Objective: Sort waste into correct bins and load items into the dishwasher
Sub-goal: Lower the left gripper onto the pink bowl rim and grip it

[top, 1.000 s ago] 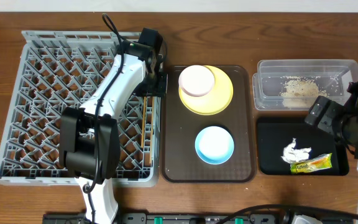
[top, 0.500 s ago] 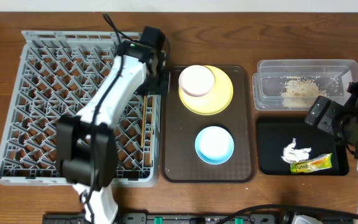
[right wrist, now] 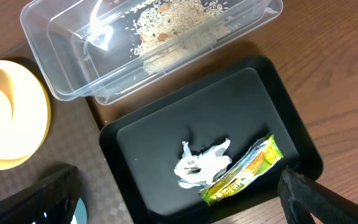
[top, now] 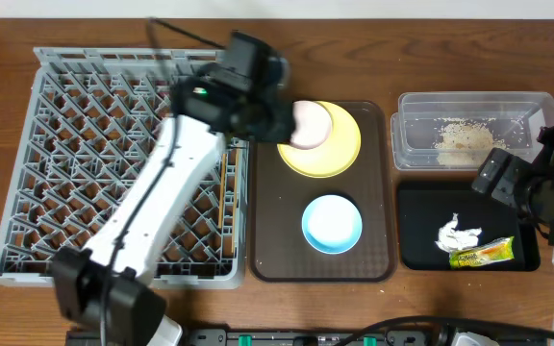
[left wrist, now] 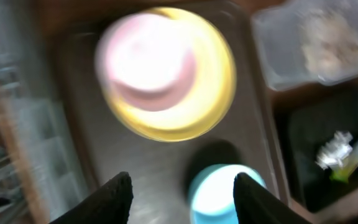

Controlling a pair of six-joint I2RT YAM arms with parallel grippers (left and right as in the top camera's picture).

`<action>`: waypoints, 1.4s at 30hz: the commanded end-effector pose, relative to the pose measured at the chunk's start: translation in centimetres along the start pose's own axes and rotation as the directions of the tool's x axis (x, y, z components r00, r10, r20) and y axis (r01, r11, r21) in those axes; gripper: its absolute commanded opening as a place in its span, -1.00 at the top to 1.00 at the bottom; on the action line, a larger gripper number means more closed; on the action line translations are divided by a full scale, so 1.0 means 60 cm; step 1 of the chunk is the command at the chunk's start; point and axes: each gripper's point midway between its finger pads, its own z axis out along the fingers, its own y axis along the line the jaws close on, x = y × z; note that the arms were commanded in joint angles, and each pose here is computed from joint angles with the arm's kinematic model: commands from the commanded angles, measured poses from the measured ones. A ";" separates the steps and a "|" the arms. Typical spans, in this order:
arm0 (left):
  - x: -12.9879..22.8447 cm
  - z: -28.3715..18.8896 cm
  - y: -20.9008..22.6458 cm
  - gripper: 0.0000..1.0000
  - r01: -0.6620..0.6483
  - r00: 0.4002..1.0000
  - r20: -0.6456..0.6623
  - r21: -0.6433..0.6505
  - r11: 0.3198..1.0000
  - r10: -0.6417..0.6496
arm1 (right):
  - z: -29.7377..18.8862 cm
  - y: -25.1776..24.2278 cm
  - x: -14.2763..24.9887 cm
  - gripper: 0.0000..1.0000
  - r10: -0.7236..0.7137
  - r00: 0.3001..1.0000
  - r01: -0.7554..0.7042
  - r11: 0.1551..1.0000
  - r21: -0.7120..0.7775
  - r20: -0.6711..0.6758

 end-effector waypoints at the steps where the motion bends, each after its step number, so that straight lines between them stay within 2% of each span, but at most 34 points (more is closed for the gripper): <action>1: 0.010 0.055 -0.062 -0.05 -0.093 0.995 -0.025 0.043 0.995 0.094 | -0.006 -0.002 -0.006 -0.98 0.007 1.000 -0.007 1.000 0.000 0.015; 7: -0.006 0.147 -0.094 0.00 -0.207 0.976 0.045 -0.101 0.973 0.213 | -0.006 -0.002 -0.006 -0.99 0.007 1.000 -0.007 1.000 0.000 0.014; 13: -0.010 0.233 -0.066 0.02 -0.256 0.961 0.041 -0.252 0.933 0.274 | -0.006 -0.002 -0.006 -0.99 0.007 1.000 -0.007 1.000 0.000 0.014; 20: 0.012 0.311 -0.036 0.03 -0.262 0.964 -0.018 -0.271 0.926 0.267 | -0.006 -0.002 -0.006 -0.98 0.007 1.000 -0.007 1.000 0.000 0.014; 21: 0.015 0.318 -0.032 0.09 -0.262 0.964 -0.025 -0.274 0.925 0.265 | -0.006 -0.002 -0.006 -0.98 0.007 1.000 -0.007 1.000 0.000 0.014; 24: 0.020 0.327 -0.026 0.22 -0.262 0.964 -0.039 -0.278 0.924 0.261 | -0.006 -0.002 -0.006 -0.98 0.007 1.000 -0.007 1.000 0.000 0.014; 27: 0.021 0.327 -0.023 0.59 -0.260 0.965 -0.044 -0.280 0.924 0.258 | -0.006 -0.002 -0.006 -0.99 0.007 1.000 -0.007 1.000 0.000 0.014; 30: 0.024 0.327 -0.021 0.63 -0.261 0.965 -0.052 -0.282 0.923 0.257 | -0.006 -0.002 -0.006 -0.99 0.007 1.000 -0.007 1.000 0.000 0.014; 33: 0.033 0.325 -0.017 0.84 -0.265 0.964 -0.076 -0.287 0.920 0.254 | -0.006 -0.002 -0.006 -0.98 0.007 1.000 -0.007 1.000 0.000 0.014; 42: 0.045 0.317 -0.011 0.85 -0.269 0.963 -0.110 -0.294 0.917 0.247 | -0.006 -0.002 -0.006 -0.99 0.007 1.000 -0.007 1.000 0.000 0.014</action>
